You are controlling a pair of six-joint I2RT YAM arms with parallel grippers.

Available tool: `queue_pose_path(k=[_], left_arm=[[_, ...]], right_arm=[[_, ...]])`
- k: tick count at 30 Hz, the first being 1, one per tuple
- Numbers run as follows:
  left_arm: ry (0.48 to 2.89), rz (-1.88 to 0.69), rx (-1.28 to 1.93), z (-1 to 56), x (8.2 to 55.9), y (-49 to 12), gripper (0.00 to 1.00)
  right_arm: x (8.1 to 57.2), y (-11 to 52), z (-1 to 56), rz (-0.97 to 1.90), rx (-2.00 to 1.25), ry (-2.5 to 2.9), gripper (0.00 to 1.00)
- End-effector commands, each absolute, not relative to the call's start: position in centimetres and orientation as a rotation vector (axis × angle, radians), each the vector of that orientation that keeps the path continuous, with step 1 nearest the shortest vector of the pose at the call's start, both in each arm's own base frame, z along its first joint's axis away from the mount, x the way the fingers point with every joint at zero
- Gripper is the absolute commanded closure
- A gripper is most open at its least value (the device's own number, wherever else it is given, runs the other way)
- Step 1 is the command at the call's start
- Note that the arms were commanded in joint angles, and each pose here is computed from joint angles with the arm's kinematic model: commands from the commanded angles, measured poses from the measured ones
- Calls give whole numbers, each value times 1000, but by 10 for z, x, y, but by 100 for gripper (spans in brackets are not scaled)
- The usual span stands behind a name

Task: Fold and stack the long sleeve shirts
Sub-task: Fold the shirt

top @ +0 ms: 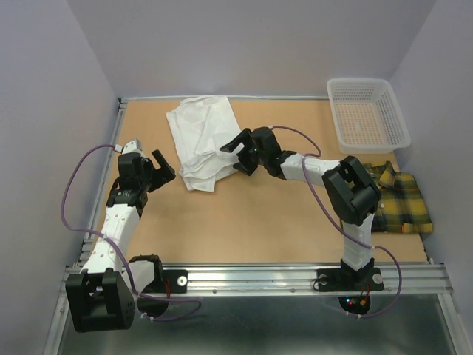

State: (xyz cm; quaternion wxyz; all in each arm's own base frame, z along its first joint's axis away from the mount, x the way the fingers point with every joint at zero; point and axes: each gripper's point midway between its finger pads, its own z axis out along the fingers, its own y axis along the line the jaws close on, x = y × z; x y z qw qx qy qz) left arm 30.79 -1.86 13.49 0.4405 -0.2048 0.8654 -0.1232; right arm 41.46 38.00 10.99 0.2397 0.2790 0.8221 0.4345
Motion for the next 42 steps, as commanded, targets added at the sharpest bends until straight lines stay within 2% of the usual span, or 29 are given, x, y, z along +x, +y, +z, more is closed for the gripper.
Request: queue_pose_path(k=[1,9,24,33,42], left_arm=[[2090,-299,-472,151,315,-16,1],[2081,-294,-475,153,315,-15,1],[2079,-287,-476,153,314,-14,1],[2074,-286,-476,154,315,-14,1],[2068,-294,-470,156,314,-15,1]], right_arm=[[420,390,164,1270,730,2144,5],[420,395,170,1289,729,2141,5],[438,405,142,1249,759,2162,5],[463,417,149,1259,757,2112,5],[515,422,177,1295,759,1986,5]])
